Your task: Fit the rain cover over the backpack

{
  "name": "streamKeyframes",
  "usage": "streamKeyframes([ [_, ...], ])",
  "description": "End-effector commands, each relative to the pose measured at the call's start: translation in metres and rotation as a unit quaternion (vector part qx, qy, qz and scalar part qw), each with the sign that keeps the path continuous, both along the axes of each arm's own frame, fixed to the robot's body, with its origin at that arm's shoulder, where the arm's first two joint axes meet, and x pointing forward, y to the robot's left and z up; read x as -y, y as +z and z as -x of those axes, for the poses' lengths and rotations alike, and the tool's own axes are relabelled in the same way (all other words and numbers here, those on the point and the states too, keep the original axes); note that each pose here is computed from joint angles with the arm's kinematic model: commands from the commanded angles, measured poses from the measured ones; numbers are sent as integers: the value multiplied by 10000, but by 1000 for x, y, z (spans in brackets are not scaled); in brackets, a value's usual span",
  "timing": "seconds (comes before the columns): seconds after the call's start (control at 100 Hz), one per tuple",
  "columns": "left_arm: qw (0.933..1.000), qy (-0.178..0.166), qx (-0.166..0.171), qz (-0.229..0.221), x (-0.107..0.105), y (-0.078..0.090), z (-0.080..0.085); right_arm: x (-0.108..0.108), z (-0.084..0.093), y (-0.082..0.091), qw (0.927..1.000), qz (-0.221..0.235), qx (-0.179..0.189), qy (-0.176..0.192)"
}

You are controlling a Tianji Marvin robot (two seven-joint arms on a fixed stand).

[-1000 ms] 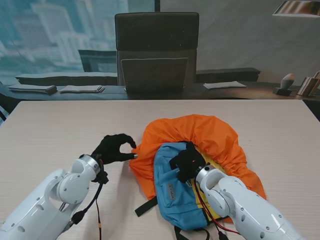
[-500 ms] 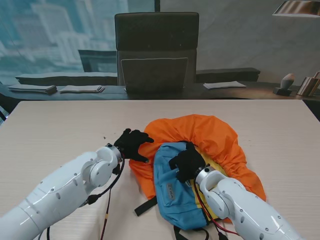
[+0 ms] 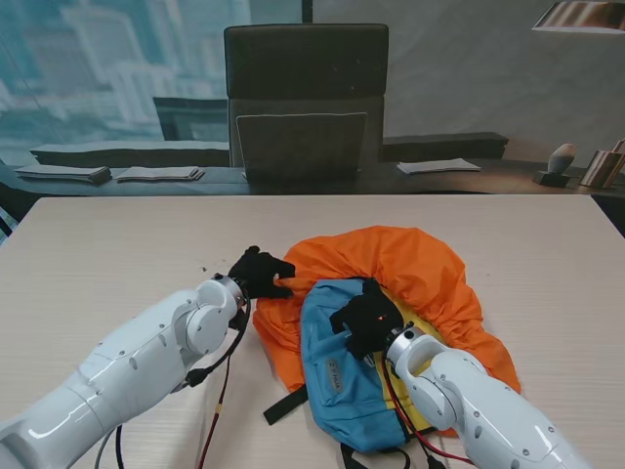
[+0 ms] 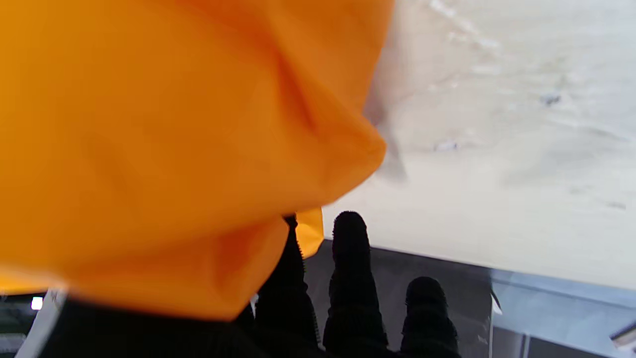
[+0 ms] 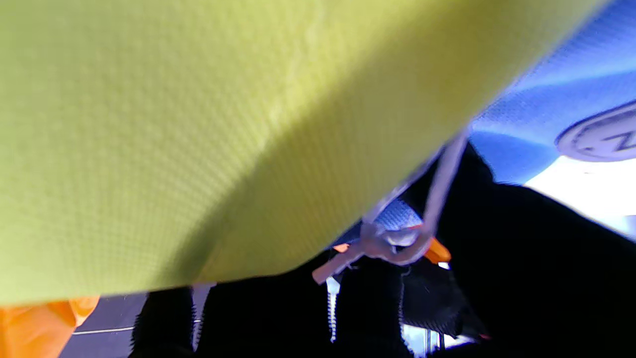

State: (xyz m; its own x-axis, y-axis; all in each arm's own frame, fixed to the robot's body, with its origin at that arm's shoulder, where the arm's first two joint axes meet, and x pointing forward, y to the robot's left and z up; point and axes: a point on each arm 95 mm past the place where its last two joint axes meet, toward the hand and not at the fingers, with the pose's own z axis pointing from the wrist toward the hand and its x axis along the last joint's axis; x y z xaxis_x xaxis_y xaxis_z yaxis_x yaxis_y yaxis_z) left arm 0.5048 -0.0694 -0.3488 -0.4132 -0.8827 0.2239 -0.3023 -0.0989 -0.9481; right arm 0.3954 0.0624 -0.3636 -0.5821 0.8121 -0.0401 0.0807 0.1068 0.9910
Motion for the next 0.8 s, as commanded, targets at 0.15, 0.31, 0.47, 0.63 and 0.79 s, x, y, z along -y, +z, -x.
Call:
streamKeyframes([
  [0.15, 9966, 396, 312, 654, -11, 18, 21, 8, 1, 5, 9999, 45, -109, -100],
  [0.31, 9801, 778, 121, 1823, -17, 27, 28, 11, 1, 3, 9996, 172, -226, -95],
  [0.47, 9681, 676, 119, 2410, -23, 35, 39, 11, -2, 4, 9993, 52, 65, -362],
  [0.63, 9607, 554, -5, 2720, -28, 45, 52, 8, -13, 18, 9952, -178, 642, -718],
  [0.79, 9600, 456, -47, 2761, -28, 53, 58, 4, -25, 36, 9866, -338, 1298, -925],
])
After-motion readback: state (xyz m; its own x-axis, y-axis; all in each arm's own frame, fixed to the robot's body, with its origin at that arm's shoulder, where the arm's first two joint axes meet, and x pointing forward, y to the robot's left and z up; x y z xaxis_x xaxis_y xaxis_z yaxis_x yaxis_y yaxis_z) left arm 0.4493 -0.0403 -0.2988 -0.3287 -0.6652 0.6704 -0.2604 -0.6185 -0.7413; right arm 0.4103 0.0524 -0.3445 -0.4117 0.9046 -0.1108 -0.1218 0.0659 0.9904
